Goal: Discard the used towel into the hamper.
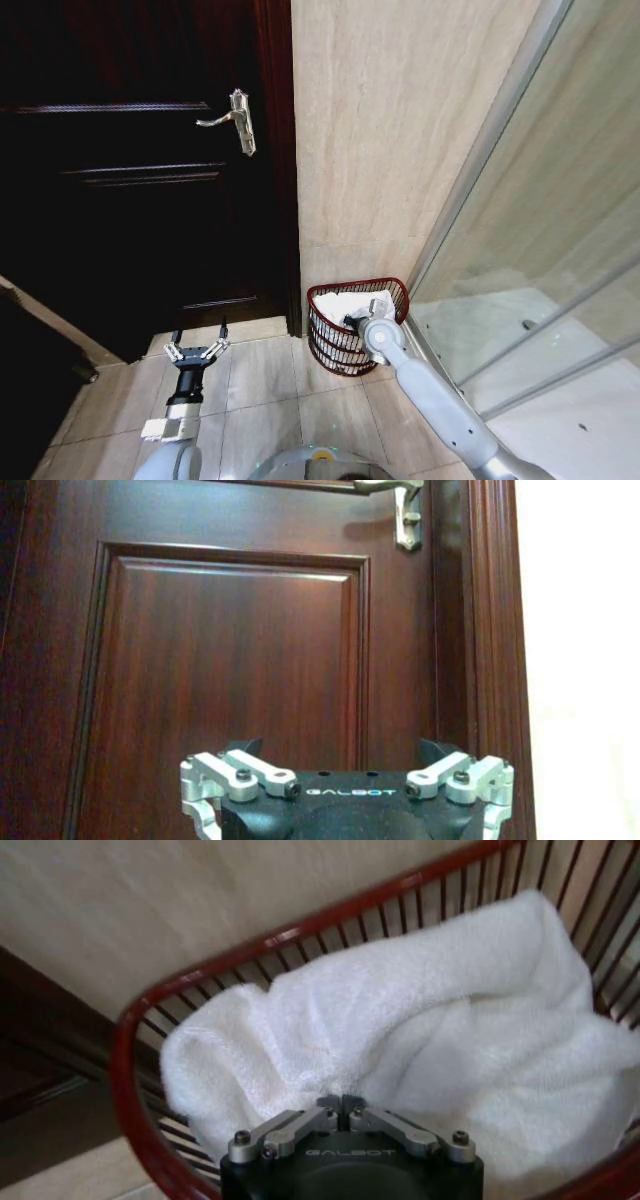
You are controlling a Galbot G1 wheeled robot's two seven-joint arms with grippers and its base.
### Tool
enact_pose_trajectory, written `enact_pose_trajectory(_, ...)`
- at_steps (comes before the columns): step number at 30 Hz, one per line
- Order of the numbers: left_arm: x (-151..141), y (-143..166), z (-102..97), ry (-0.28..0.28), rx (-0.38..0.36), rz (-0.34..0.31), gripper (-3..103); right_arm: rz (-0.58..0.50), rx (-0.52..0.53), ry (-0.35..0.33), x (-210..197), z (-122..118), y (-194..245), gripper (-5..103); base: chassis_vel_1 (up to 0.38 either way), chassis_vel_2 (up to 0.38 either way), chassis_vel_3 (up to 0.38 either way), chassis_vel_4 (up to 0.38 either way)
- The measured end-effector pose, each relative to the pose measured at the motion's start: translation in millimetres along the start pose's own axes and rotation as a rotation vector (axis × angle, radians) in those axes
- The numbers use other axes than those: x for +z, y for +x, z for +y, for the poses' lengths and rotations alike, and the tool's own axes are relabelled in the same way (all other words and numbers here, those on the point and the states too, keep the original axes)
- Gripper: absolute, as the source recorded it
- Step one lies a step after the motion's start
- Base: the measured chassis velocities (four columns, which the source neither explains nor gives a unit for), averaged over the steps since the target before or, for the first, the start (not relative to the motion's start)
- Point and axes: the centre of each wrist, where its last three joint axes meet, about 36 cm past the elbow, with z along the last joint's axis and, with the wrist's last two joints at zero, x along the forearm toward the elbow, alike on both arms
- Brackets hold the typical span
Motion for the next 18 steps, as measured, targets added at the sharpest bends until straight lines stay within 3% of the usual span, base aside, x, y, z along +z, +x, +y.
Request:
enact_pose_trajectory(1,0.0,0.0,0.0,0.0,0.0,0.0,100,0.0,0.0,0.0,0.0,0.0,0.0,0,0.0,0.0,0.0,0.0)
enact_pose_trajectory(5,0.0,-0.4,-1.0,0.003,0.004,-0.001,100,-0.077,-0.007,0.058,-3.9,5.9,17.2,22,0.0,0.0,0.0,0.0)
enact_pose_trajectory(7,-1.0,-1.0,-1.4,0.004,0.006,-0.001,100,-0.099,-0.009,0.076,-4.4,5.7,21.0,22,0.0,0.0,0.0,0.0)
enact_pose_trajectory(9,-4.5,-2.1,-2.0,0.006,0.01,0.006,100,-0.16,-0.03,0.117,-3.8,4.5,32.7,33,0.0,0.0,0.0,0.0)
enact_pose_trajectory(10,-4.5,-2.1,-2.0,0.006,0.01,0.006,100,-0.16,-0.03,0.117,-3.8,4.5,32.7,33,0.0,0.0,0.0,0.0)
enact_pose_trajectory(12,-7.0,-3.0,-2.8,0.008,0.015,0.012,100,-0.213,-0.05,0.149,-3.3,1.9,45.0,44,0.0,0.0,0.0,0.0)
enact_pose_trajectory(17,-10.8,-5.2,-4.9,0.009,0.02,0.016,100,-0.28,-0.06,0.172,8.7,-3.0,73.3,65,0.0,0.0,0.0,0.0)
enact_pose_trajectory(18,-10.9,-5.5,-5.6,0.009,0.021,0.016,100,-0.29,-0.063,0.177,13.7,-3.0,80.7,65,0.0,0.0,0.0,0.0)
